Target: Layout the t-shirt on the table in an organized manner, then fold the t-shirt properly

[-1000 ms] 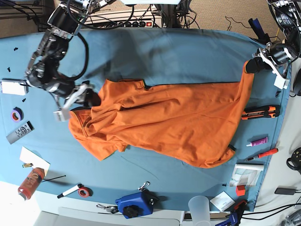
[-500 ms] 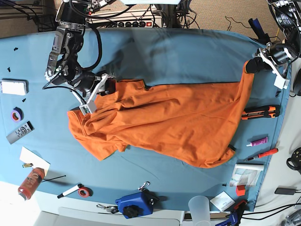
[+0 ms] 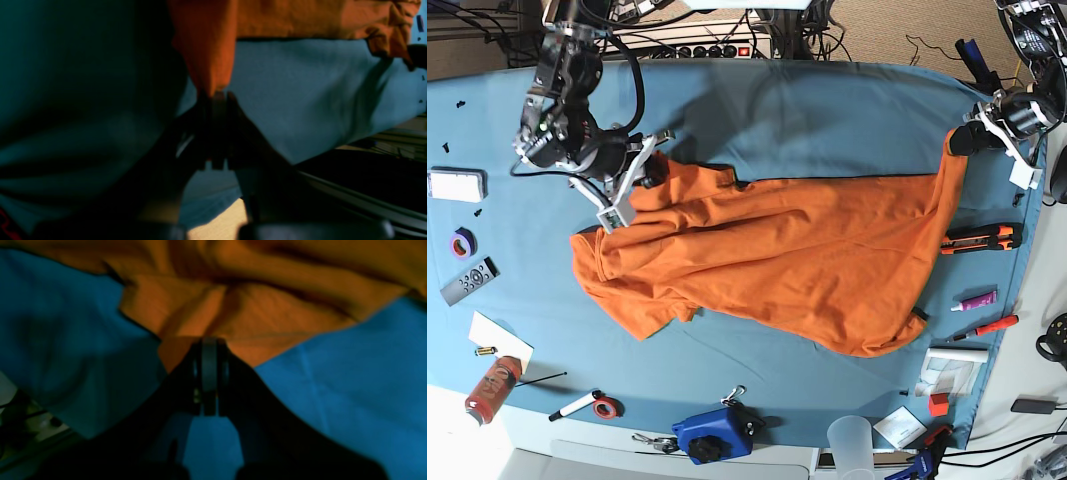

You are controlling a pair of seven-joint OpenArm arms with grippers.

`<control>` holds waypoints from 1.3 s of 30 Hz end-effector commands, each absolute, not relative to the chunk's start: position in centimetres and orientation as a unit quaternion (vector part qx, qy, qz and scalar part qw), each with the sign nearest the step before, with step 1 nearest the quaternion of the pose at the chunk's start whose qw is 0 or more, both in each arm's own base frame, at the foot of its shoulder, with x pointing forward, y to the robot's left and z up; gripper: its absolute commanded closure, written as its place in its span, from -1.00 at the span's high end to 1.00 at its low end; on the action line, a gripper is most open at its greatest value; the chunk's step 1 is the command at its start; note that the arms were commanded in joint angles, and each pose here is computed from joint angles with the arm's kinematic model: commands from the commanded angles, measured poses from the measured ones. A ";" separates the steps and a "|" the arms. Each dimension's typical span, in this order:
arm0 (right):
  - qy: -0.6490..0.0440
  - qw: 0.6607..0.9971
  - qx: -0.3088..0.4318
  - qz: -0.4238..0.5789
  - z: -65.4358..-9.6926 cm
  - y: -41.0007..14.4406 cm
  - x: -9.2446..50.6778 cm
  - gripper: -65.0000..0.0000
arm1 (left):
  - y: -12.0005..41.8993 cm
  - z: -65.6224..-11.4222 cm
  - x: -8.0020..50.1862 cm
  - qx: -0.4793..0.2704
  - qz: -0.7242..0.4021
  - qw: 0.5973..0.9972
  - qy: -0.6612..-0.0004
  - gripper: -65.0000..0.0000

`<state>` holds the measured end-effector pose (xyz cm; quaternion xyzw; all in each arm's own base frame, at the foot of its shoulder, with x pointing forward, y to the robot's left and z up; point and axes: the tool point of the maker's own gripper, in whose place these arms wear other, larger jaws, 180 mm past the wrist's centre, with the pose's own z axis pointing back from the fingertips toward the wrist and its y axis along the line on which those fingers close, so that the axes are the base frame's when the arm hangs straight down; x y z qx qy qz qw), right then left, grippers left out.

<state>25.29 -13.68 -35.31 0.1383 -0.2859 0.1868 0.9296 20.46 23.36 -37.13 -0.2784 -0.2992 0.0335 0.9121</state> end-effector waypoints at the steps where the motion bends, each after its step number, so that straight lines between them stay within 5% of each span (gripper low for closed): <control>1: -0.301 0.925 0.132 0.190 -34.4 -14.0 25.2 -1.00 | 23.8 -36.1 20.9 -0.276 0.023 0.908 -0.313 -1.00; 9: -0.285 0.938 0.113 0.163 -34.8 -16.8 20.7 -1.00 | 22.6 -36.0 19.2 -0.311 0.015 0.906 -0.286 -1.00; 22: -0.243 0.963 0.033 0.112 -33.6 -27.1 14.7 -1.00 | 23.5 -35.2 15.1 -0.263 -0.024 0.931 -0.254 -1.00; 39: -0.215 0.966 0.091 0.113 -34.2 -25.3 11.5 -1.00 | 25.8 -35.9 12.7 -0.218 -0.010 0.947 -0.234 -1.00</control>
